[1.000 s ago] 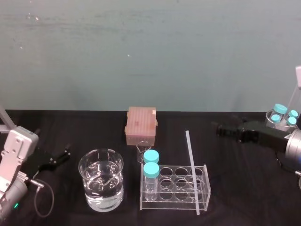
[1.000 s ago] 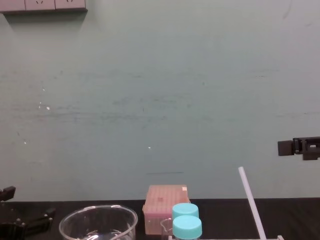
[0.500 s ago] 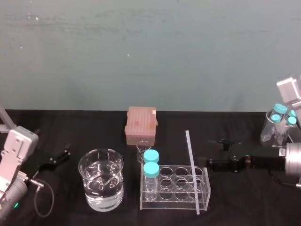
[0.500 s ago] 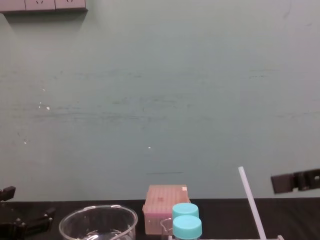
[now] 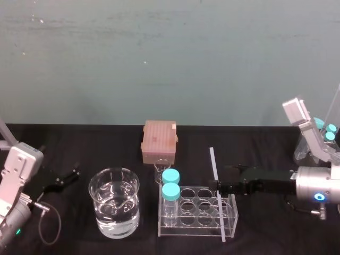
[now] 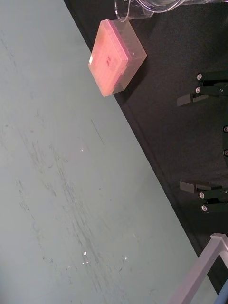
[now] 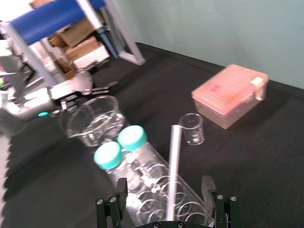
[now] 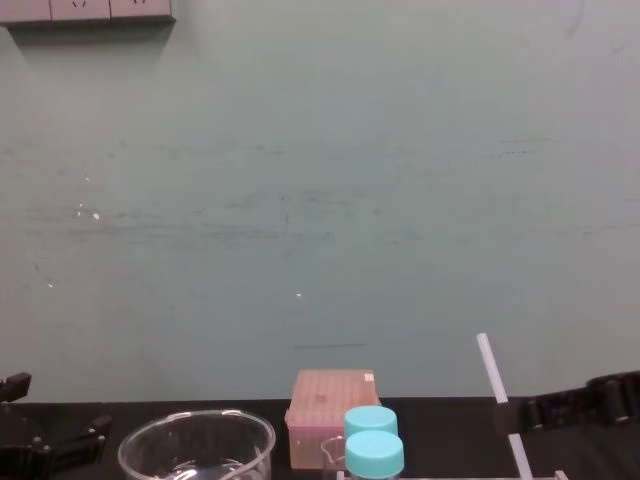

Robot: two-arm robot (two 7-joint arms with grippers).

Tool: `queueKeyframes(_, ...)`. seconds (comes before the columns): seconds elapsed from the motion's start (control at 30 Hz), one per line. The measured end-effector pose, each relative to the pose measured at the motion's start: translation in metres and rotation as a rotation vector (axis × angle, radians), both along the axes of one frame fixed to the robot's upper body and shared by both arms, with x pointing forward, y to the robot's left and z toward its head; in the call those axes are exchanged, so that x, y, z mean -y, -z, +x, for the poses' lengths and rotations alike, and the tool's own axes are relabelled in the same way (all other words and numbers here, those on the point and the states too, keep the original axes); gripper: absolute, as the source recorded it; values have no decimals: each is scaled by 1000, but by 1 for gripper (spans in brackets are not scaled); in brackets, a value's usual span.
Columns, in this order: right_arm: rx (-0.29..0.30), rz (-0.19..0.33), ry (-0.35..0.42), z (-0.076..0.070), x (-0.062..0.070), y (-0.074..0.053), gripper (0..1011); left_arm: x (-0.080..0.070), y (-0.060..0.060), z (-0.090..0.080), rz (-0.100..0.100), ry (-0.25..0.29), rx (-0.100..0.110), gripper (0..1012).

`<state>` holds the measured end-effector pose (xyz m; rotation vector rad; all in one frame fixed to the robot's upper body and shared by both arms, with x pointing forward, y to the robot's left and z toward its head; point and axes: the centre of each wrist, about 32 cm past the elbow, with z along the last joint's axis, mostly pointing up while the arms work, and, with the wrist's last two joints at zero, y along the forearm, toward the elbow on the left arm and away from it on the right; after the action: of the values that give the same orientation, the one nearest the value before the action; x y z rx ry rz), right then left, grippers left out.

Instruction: Pick up the stirring rod with one hand, then place it down.

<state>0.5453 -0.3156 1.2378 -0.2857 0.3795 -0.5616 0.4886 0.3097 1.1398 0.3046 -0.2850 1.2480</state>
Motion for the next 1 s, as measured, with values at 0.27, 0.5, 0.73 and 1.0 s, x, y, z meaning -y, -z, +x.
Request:
queueKeyframes(0.27, -35, 22, 88, 11, -14, 13, 1003, 0, 0, 0, 0, 0, 0, 1005)
queueKeyframes(0.5, -17, 65, 112, 14, -17, 17, 1003, 0, 0, 0, 0, 0, 0, 1005)
queueKeyframes(0.73, -10, 69, 91, 15, -20, 18, 1003, 0, 0, 0, 0, 0, 0, 1005)
queueKeyframes(1.0, -15, 57, 71, 15, -20, 17, 1003, 0, 0, 0, 0, 0, 0, 1005)
